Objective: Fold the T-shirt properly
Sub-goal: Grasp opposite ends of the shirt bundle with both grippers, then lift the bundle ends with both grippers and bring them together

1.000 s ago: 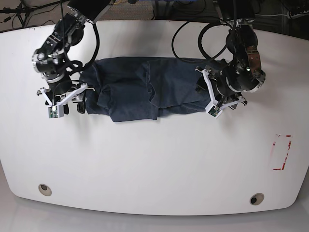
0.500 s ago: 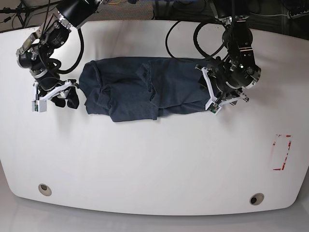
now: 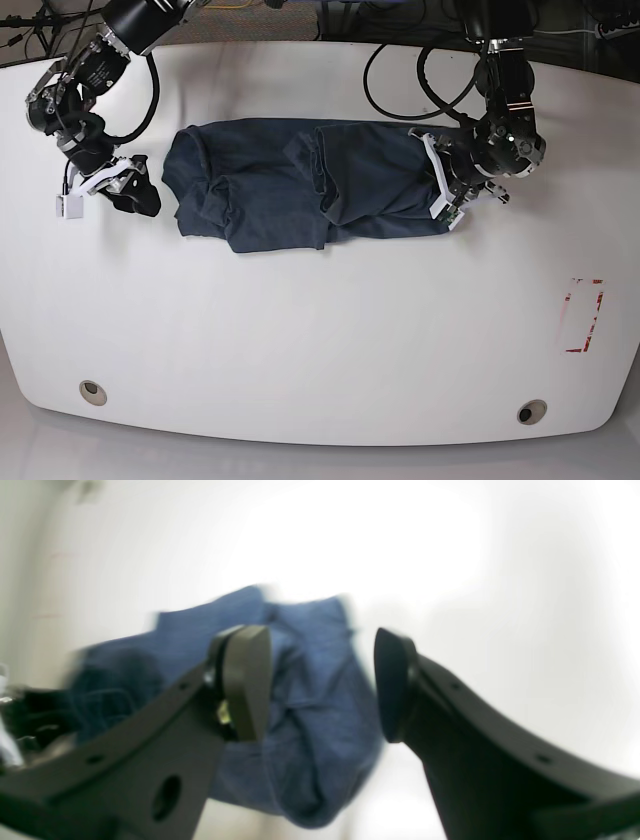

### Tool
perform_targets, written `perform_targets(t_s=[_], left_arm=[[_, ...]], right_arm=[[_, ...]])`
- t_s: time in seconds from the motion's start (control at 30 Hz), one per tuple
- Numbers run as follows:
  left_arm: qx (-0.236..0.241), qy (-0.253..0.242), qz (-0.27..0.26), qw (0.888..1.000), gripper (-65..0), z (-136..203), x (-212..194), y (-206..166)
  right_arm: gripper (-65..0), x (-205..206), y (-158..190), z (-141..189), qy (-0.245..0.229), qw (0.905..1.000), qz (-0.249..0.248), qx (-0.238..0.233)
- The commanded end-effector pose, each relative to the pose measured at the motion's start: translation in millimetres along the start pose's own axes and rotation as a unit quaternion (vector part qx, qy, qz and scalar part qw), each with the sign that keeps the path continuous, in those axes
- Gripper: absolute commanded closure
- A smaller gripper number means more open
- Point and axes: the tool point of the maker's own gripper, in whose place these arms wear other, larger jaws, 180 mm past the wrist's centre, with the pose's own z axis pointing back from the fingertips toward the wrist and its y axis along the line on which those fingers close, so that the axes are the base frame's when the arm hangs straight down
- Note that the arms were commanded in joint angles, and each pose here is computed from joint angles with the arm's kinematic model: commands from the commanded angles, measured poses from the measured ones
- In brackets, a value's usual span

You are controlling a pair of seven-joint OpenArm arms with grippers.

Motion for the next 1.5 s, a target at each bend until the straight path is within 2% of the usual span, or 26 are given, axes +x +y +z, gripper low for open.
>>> perform_targets(t_s=[0.0,0.17,0.3,0.6,0.8,1.1,1.47], left_arm=[[0.011,0.029,-0.005,1.0,-8.2,-3.0,-15.3,7.3],[0.018,0.041,-0.009,0.999,-8.2,-2.6,-25.6,20.2],[0.021,0.053,-0.01,0.998,-8.2,-2.2,-33.7,26.9],[0.035,0.053,-0.021,0.998,-8.5,2.5,-29.5,42.0],[0.045,0.06,-0.028,0.997,-8.5,7.0,-31.6,51.6],[0.045,0.061,-0.029,0.997,-8.6,7.2,-31.8,52.1],[0.045,0.062,-0.029,0.997,-8.6,7.4,-33.5,51.9]], right_arm=[[-34.1,1.9,-4.3,-0.2,-0.01,0.9995,-0.021,0.02],[-49.1,-15.6,-11.8,-9.6,0.01,0.9971,-0.064,0.04],[-55.8,-27.6,-16.8,-13.8,0.02,0.995,-0.088,0.042],[-54.4,-29.8,-16.4,-16.6,0.022,0.9947,-0.09,0.044],[-53.9,-38.6,-1.0,-37.6,0.044,0.9947,-0.072,0.059],[-53.9,-64.1,14.4,-61.3,0.072,0.9912,-0.082,0.076],[-53.9,-88.7,59.6,-90.2,0.091,0.9838,-0.086,0.128]])
